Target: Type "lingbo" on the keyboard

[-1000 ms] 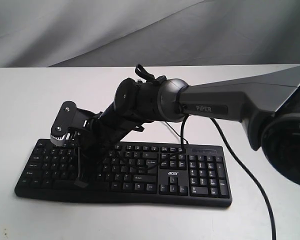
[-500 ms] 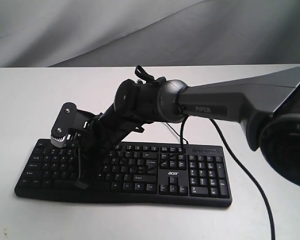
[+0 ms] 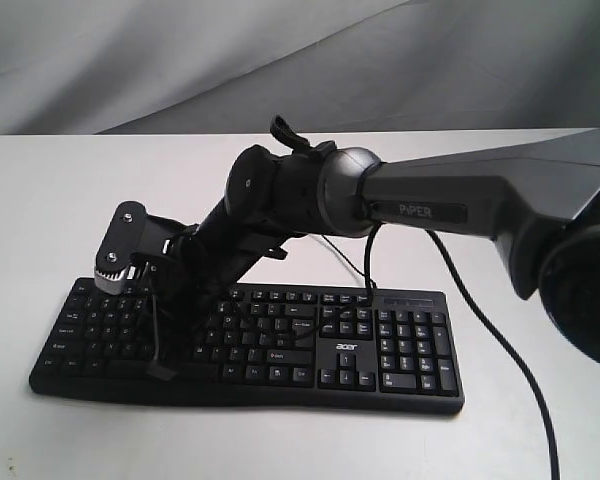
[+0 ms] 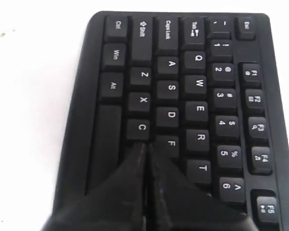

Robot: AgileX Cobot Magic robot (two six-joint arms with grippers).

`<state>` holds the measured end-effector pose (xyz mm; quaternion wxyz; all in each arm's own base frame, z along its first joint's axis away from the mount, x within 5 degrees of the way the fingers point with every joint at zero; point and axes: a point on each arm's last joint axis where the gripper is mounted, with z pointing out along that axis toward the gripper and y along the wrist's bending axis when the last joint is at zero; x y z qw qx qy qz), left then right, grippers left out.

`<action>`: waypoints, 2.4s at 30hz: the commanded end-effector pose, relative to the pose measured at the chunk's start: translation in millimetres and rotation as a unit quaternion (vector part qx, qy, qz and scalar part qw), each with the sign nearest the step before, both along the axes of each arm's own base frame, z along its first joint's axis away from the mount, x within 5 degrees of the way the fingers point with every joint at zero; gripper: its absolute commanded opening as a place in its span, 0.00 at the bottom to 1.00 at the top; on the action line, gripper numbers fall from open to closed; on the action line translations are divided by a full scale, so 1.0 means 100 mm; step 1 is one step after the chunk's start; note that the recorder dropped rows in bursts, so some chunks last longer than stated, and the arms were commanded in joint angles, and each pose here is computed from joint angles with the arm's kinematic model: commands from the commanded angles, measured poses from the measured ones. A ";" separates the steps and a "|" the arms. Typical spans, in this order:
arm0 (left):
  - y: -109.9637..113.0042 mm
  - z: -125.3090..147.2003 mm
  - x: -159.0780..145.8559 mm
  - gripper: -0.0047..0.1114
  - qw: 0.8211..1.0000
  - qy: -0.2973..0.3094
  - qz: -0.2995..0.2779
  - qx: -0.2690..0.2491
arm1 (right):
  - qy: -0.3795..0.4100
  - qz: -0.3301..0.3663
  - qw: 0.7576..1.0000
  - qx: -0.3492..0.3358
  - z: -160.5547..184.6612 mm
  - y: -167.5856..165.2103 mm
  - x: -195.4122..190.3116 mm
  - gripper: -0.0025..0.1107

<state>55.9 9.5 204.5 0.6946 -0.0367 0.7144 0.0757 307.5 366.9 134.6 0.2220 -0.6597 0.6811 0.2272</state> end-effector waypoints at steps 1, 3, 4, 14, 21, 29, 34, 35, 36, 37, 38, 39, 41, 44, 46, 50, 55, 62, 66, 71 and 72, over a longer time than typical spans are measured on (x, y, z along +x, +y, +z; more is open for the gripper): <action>0.00 -0.01 0.00 0.04 1.000 -0.004 -0.004 0.000 | 0.010 0.008 1.000 -0.013 -0.05 -0.02 -0.07 0.02; 0.00 -0.01 0.00 0.04 1.000 -0.004 -0.004 0.000 | 0.008 0.009 1.000 -0.013 -0.05 -0.02 -0.06 0.02; 0.00 -0.01 0.00 0.04 1.000 -0.004 -0.004 0.000 | 0.007 0.008 1.000 -0.013 -0.05 -0.02 -0.06 0.02; 0.00 -0.01 0.00 0.04 1.000 -0.004 -0.004 0.000 | 0.005 0.007 1.000 -0.019 -0.11 -0.02 -0.05 0.02; 0.00 -0.01 0.00 0.04 1.000 -0.004 -0.004 0.000 | -0.019 0.007 1.000 -0.011 0.01 -0.02 -0.03 0.02; 0.00 -0.01 0.00 0.04 1.000 -0.004 -0.004 0.000 | -0.032 -0.057 0.998 -0.008 0.25 -0.53 0.13 0.02; 0.00 -0.01 0.00 0.04 1.000 -0.004 -0.004 0.000 | -0.033 -0.081 0.996 0.008 0.17 -0.65 0.14 0.02; 0.00 -0.01 0.00 0.04 1.000 -0.004 -0.004 0.000 | -0.030 -0.083 0.996 0.009 0.16 -0.65 0.14 0.02; 0.00 -0.01 0.00 0.04 1.000 -0.004 -0.004 0.000 | -0.028 -0.083 0.996 0.007 0.14 -0.65 0.14 0.02; 0.00 -0.01 0.00 0.04 1.000 -0.004 -0.004 0.000 | -0.026 -0.083 0.996 0.005 0.12 -0.65 0.14 0.02; 0.00 -0.01 0.00 0.04 1.000 -0.004 -0.004 0.000 | -0.023 -0.085 0.996 0.004 0.10 -0.66 0.15 0.02; 0.00 -0.01 0.00 0.04 1.000 -0.004 -0.004 0.000 | -0.022 -0.086 0.996 0.004 0.09 -0.66 0.15 0.02; 0.00 -0.01 0.00 0.04 1.000 -0.004 -0.004 0.000 | -0.019 -0.085 0.996 0.001 0.05 -0.66 0.15 0.02; 0.00 -0.01 0.00 0.04 1.000 -0.004 -0.004 0.000 | -0.012 -0.084 0.996 -0.003 0.02 -0.67 0.16 0.02; 0.00 -0.01 0.00 0.04 1.000 -0.004 -0.004 0.000 | -0.007 -0.081 0.997 -0.007 0.00 -0.70 0.16 0.02; 0.00 -0.01 0.00 0.04 1.000 -0.004 -0.004 0.000 | -0.005 -0.077 0.997 -0.011 -0.01 -0.71 0.16 0.02; 0.00 -0.01 0.00 0.04 1.000 -0.004 -0.004 0.000 | 0.003 -0.069 0.997 -0.014 -0.01 -0.71 0.14 0.02; 0.00 -0.01 0.00 0.04 1.000 -0.004 -0.004 0.000 | 0.002 -0.068 0.998 -0.015 -0.01 -0.71 0.14 0.02; 0.00 -0.01 0.00 0.04 1.000 -0.004 -0.004 0.000 | -0.007 -0.068 0.998 -0.018 -0.01 -0.71 0.15 0.02; 0.00 -0.01 0.00 0.04 1.000 -0.004 -0.004 0.000 | -0.009 -0.068 0.997 -0.019 -0.01 -0.72 0.15 0.02; 0.00 -0.01 0.00 0.04 1.000 -0.004 -0.004 0.000 | -0.010 -0.069 0.997 -0.019 -0.01 -0.72 0.16 0.02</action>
